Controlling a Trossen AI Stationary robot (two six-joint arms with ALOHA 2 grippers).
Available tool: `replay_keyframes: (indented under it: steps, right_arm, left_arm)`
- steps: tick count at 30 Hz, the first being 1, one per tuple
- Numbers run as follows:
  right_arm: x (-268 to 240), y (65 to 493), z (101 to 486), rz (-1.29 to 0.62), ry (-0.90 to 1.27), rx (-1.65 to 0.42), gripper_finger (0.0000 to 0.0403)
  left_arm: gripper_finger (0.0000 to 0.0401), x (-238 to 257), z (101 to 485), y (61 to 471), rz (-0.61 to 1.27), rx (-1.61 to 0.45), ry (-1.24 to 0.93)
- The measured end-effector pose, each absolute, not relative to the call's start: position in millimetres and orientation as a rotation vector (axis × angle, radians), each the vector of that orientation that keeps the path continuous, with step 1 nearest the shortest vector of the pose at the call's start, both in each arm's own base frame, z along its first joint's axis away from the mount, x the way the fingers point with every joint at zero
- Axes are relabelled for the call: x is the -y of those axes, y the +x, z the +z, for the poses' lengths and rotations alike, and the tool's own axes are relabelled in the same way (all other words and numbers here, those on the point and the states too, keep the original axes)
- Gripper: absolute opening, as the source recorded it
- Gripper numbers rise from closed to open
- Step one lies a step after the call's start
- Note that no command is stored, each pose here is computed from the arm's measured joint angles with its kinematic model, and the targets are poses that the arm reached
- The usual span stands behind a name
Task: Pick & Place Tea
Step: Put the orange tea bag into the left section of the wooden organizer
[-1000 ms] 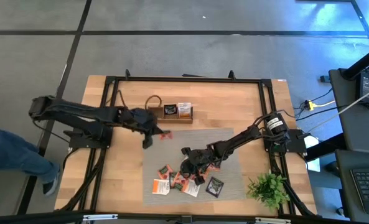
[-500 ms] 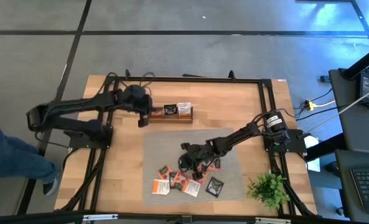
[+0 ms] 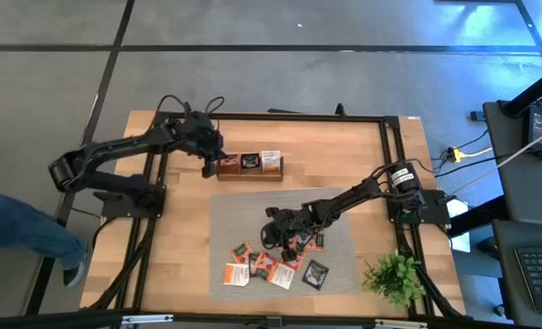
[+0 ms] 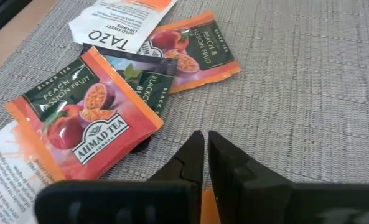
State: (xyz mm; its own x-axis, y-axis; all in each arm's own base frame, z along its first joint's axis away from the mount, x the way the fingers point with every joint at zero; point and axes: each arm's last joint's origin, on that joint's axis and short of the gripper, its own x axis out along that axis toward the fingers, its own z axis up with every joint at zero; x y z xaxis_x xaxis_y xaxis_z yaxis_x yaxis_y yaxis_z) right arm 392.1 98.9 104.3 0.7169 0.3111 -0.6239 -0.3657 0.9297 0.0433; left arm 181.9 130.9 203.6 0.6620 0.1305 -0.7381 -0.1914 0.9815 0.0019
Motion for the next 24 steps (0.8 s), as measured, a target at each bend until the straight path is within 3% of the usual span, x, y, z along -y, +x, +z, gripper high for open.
replay_keyframes:
  steps: [24]
  right_arm:
    - [-92, 391, 101, 0.352, -0.065, -0.721, 0.0026]
  left_arm:
    - [0.0013, -159, 173, 187, 0.267, -0.885, -0.201]
